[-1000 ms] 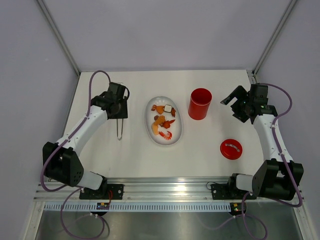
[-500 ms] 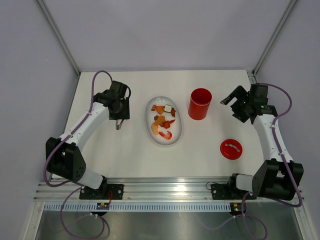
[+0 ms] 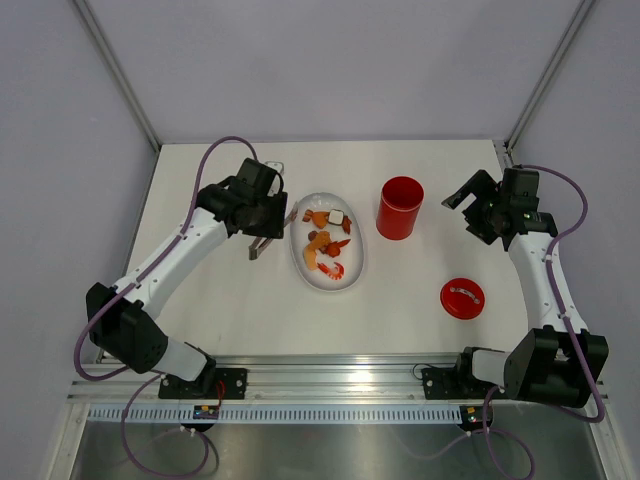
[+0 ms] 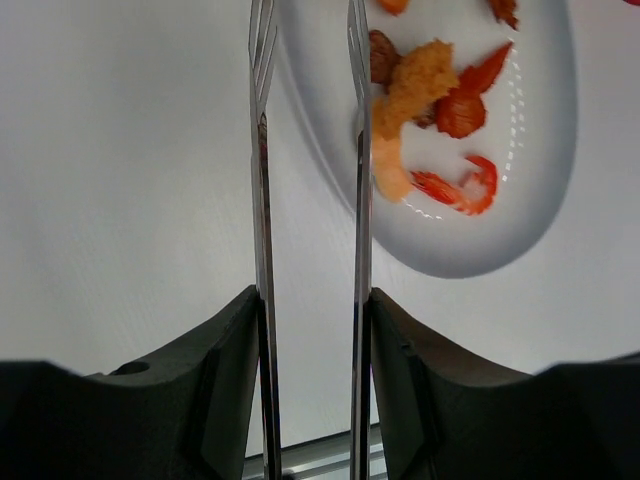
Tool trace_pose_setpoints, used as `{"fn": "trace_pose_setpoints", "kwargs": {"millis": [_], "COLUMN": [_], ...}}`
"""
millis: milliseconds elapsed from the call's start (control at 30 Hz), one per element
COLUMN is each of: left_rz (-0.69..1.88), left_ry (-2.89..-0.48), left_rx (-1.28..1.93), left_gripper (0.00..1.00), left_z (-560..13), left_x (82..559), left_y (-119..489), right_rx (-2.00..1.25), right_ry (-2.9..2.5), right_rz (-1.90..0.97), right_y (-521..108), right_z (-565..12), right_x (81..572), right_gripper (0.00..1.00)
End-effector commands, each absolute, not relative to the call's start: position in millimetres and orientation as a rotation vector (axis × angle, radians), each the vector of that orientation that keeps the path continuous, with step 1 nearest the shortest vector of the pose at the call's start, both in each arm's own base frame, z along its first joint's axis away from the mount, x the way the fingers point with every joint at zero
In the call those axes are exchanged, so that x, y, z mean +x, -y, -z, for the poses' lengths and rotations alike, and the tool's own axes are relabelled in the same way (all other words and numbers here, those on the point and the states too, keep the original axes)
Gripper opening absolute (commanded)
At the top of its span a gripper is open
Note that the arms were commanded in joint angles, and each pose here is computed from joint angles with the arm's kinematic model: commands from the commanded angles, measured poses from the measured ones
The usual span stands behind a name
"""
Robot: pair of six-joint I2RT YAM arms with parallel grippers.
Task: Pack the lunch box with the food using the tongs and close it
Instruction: Pick up the clamp at the center of the board, then pick up the fake food from the plate.
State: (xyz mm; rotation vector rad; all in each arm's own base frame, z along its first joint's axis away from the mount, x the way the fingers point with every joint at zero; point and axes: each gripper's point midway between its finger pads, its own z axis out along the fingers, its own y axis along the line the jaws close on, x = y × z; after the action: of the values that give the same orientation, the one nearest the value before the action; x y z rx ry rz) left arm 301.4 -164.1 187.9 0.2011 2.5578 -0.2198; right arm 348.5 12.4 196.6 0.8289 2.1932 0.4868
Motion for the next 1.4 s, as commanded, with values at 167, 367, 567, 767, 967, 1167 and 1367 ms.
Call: {"fn": "trace_pose_setpoints", "kwargs": {"millis": [167, 367, 567, 767, 967, 1167, 1367], "left_rz": [0.420, 0.474, 0.400, 0.274, 0.262, 0.250, 0.209], "left_ry": [-2.499, -2.497, -2.525, -2.534, -2.564, -2.597, -2.612], "left_rx": [0.472, 0.582, 0.611, 0.588, 0.611, 0.625, 0.622], "left_gripper": [0.49, 0.54, 0.54, 0.55, 0.58, 0.58, 0.57], "left_z": [-207, -201, -185, -176, -163, -151, -145], "left_x": [283, 278, 286, 299, 302, 304, 304], "left_y": [217, 236, 242, 236, 241, 245, 243], "right_rx": [0.793, 0.801, 0.799, 0.802, 0.805, 0.805, 0.810], "right_ry": [-2.144, -2.144, -2.149, -2.153, -2.148, -2.150, -2.155], "right_rz": [-0.479, -0.478, -0.473, -0.473, -0.482, -0.484, -0.482], "right_y": [-11, -10, -10, -10, -11, -11, -11], "right_z": [-223, -223, -223, -222, -223, -222, -219], "right_x": [343, 344, 344, 344, 346, 346, 345], "right_gripper": [1.00, 0.99, 1.00, 0.99, 0.99, 1.00, 0.99]}}
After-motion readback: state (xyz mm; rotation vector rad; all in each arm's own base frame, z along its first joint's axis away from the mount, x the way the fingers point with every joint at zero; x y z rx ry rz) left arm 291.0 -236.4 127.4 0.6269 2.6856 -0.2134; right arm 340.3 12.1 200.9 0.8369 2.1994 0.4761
